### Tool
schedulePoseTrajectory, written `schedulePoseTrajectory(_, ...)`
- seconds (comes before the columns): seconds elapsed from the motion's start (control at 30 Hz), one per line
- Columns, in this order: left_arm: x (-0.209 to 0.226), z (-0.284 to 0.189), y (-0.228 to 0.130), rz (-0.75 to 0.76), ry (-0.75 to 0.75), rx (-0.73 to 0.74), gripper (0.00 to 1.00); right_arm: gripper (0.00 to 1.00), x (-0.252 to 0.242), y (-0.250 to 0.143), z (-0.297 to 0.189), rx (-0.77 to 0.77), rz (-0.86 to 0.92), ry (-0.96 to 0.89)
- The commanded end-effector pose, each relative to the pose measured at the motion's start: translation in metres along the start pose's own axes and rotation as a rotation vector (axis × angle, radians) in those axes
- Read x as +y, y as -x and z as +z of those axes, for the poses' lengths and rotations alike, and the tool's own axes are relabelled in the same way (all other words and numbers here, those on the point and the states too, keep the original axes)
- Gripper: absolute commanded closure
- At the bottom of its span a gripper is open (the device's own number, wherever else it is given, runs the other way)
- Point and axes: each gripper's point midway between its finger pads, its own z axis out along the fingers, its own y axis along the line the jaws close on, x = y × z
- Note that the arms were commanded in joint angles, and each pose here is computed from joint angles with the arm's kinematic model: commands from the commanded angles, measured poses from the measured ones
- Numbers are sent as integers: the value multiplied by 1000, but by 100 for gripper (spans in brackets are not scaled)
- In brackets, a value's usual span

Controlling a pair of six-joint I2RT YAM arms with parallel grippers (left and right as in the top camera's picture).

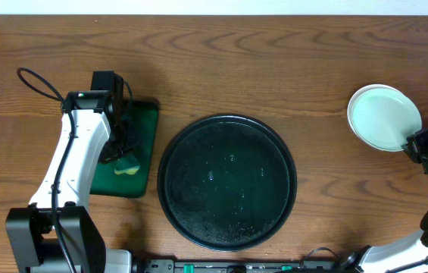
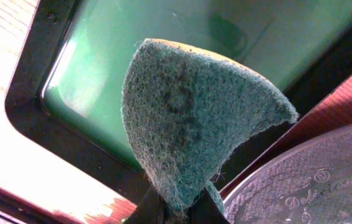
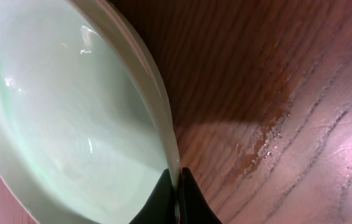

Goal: Clean dirty plates on tray and stack at the side
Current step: 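Release the plate on the stack and open the right gripper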

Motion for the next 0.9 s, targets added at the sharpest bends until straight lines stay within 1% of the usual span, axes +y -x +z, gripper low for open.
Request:
schedulePoseTrajectory(0.0, 3, 2, -3, -4, 8, 12, 92, 99, 9, 6, -2, -11, 2, 39)
schedulePoseTrajectory(0.23, 3, 2, -3, -4, 9, 13, 92, 99, 34, 28, -16, -71, -91, 93)
schedulePoseTrajectory(0.27, 3, 2, -3, -4, 9, 14, 92, 96, 38, 28, -19, -69, -106, 98)
schedulePoseTrajectory(0.33, 3, 2, -3, -4, 10, 14, 92, 86, 44, 28, -21, -65, -127, 98)
schedulePoseTrajectory(0.37, 3, 2, -3, -4, 9, 14, 92, 86, 45, 26, -21, -61, -136, 98)
schedulePoseTrajectory(0.4, 3, 2, -3, -4, 9, 14, 92, 90, 46, 24, -21, -54, -138, 95)
schedulePoseTrajectory(0.43, 3, 2, -3, -4, 10, 14, 92, 99, 46, 22, -20, -47, -139, 89)
schedulePoseTrajectory(0.53, 4, 2, -4, -4, 10, 15, 92, 99, 45, 16, -17, -33, -144, 60)
schedulePoseTrajectory(0.6, 4, 2, -4, -4, 10, 16, 92, 96, 47, 12, -15, -25, -153, 59)
schedulePoseTrajectory(0.67, 4, 2, -4, -4, 10, 16, 92, 98, 50, 8, -14, -15, -162, 58)
schedulePoseTrajectory(0.8, 4, 2, -4, -3, 10, 15, 92, 95, 61, -2, -10, 5, -199, 66)
schedulePoseTrajectory(0.87, 3, 2, -3, 37, 8, 11, 92, 87, 74, -10, -9, 25, -260, 105)
